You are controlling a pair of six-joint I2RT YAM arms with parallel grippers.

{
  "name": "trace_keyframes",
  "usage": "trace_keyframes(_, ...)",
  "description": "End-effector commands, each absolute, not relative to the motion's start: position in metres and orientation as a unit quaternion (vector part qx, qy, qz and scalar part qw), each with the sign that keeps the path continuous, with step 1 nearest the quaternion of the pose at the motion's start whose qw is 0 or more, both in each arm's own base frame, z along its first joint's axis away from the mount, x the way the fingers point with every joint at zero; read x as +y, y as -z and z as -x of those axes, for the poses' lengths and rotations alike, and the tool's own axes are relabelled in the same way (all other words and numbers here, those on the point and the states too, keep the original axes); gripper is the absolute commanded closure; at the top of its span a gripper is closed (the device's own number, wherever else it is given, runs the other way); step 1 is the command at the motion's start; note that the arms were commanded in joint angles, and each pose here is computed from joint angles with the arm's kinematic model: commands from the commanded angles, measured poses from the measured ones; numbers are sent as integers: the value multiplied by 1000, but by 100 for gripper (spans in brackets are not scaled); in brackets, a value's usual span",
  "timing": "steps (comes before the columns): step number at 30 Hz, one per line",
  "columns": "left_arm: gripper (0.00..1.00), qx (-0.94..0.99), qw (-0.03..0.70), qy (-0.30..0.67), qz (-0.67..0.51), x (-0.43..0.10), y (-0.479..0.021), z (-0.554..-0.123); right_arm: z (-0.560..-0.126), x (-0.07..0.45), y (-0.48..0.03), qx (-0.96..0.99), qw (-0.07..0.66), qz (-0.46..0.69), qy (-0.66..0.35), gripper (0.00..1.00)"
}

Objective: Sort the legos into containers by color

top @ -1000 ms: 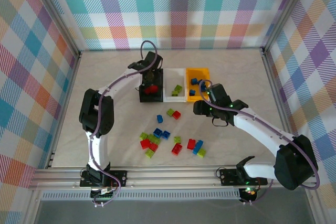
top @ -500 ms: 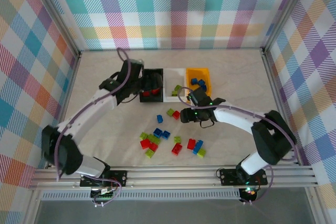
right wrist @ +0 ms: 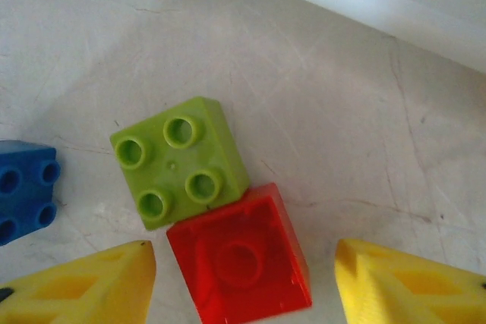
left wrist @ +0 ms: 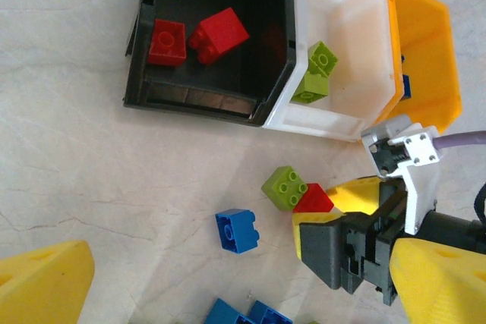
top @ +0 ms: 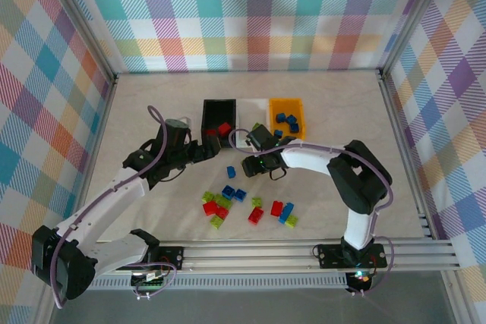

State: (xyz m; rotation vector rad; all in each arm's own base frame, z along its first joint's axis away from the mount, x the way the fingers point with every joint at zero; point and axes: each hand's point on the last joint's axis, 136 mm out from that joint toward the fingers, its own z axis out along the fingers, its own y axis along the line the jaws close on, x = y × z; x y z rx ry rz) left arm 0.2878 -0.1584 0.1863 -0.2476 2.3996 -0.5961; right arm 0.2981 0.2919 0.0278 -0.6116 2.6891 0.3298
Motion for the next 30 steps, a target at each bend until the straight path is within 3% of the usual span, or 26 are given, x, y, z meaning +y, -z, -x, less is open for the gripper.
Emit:
trace_keyframes(1, 0, 912, 324, 226, 107, -153, -185, -287, -302, 293, -24, 950, 184, 234, -91, 41)
trace_keyframes(8, 0, 912, 327, 218, 114, -147, -183, -289, -299, 297, -31, 947, 190, 240, -101, 60)
trace_keyframes(12, 0, 913, 328, 208, 123, -141, -181, -288, -293, 302, -52, 940, 202, 246, -127, 66)
trace_keyframes(20, 0, 915, 335, 180, 133, -121, -174, -275, -297, 335, -121, 914, 236, 253, -212, 66)
trace_keyframes(30, 0, 920, 323, 176, 137, -111, -159, -253, -381, 402, -143, 907, 267, 245, -213, 65)
